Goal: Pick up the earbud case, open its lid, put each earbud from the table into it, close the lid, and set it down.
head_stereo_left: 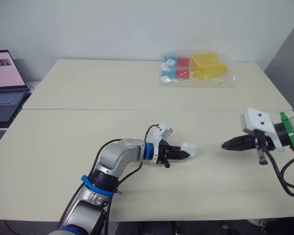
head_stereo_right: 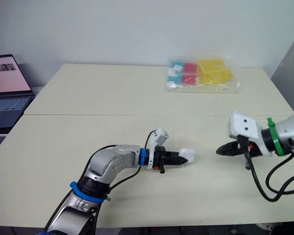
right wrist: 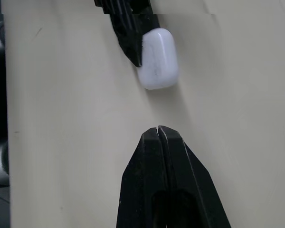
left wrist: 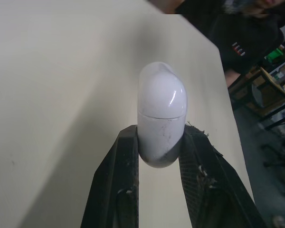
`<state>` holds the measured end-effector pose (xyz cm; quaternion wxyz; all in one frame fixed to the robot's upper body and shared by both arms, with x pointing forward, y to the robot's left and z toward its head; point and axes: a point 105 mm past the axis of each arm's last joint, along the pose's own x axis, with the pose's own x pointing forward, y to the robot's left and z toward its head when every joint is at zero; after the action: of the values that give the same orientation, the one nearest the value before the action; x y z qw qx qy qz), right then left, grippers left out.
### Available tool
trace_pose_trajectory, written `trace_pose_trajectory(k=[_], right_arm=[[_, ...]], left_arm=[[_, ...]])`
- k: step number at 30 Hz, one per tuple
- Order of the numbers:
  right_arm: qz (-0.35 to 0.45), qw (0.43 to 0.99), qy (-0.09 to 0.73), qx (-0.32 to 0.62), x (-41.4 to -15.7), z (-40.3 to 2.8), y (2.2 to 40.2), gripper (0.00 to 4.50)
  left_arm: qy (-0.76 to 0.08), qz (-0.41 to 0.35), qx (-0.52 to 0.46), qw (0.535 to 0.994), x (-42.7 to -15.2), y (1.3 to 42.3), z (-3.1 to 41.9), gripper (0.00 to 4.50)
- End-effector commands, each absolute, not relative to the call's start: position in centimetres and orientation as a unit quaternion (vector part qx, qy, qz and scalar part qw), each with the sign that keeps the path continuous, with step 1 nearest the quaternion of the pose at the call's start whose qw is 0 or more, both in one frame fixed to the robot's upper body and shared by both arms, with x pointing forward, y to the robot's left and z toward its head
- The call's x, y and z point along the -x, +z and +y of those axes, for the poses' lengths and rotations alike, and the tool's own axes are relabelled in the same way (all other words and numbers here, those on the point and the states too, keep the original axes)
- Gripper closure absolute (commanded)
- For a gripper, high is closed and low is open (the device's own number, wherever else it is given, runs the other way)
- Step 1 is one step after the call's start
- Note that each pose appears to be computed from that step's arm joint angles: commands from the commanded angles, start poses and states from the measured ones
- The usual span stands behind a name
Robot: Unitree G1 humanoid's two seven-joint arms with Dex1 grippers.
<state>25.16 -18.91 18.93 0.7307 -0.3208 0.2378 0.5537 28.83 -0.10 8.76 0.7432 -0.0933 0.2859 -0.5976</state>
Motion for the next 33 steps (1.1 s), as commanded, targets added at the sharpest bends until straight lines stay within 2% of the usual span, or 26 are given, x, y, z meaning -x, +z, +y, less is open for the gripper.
trace_pose_trajectory(k=[1,5,7,13,18,22,25,28,31,33], right_arm=[[0.196,0.747,0.537,0.341,-25.3,-18.4,20.5,4.50],[0.194,0.749,0.535,0.340,-25.3,-18.4,20.4,4.50],[0.192,0.750,0.536,0.338,-25.3,-18.3,20.3,4.50],[0.189,0.746,0.544,0.334,-25.3,-18.0,20.4,4.50],[0.189,0.740,0.554,0.331,-25.1,-17.9,20.5,4.50],[0.189,0.738,0.558,0.329,-25.1,-17.9,20.5,4.50],[0.187,0.741,0.558,0.322,-25.3,-17.8,20.6,4.50],[0.176,0.738,0.569,0.316,-25.1,-17.4,20.9,3.91],[0.182,0.731,0.573,0.323,-24.9,-17.6,20.8,2.92],[0.187,0.723,0.580,0.327,-24.5,-17.7,20.5,2.13]], left_arm=[[-0.588,0.308,0.107,0.741,-28.9,8.6,-0.3,3.70],[-0.571,0.332,0.123,0.741,-29.1,8.1,-0.1,3.70],[-0.554,0.344,0.126,0.748,-29.4,7.4,0.2,2.98],[-0.531,0.341,0.117,0.767,-30.1,7.0,1.1,1.37],[-0.524,0.338,0.088,0.777,-30.3,7.1,3.7,0.02],[-0.524,0.336,0.052,0.781,-29.9,7.3,5.9,0.02],[-0.521,0.317,-0.012,0.793,-29.7,7.5,8.3,0.02],[-0.519,0.254,-0.098,0.810,-30.1,8.7,10.7,0.00],[-0.516,0.198,-0.169,0.816,-30.5,10.0,12.6,0.00],[-0.549,0.173,-0.197,0.793,-29.3,11.6,13.5,0.00]])
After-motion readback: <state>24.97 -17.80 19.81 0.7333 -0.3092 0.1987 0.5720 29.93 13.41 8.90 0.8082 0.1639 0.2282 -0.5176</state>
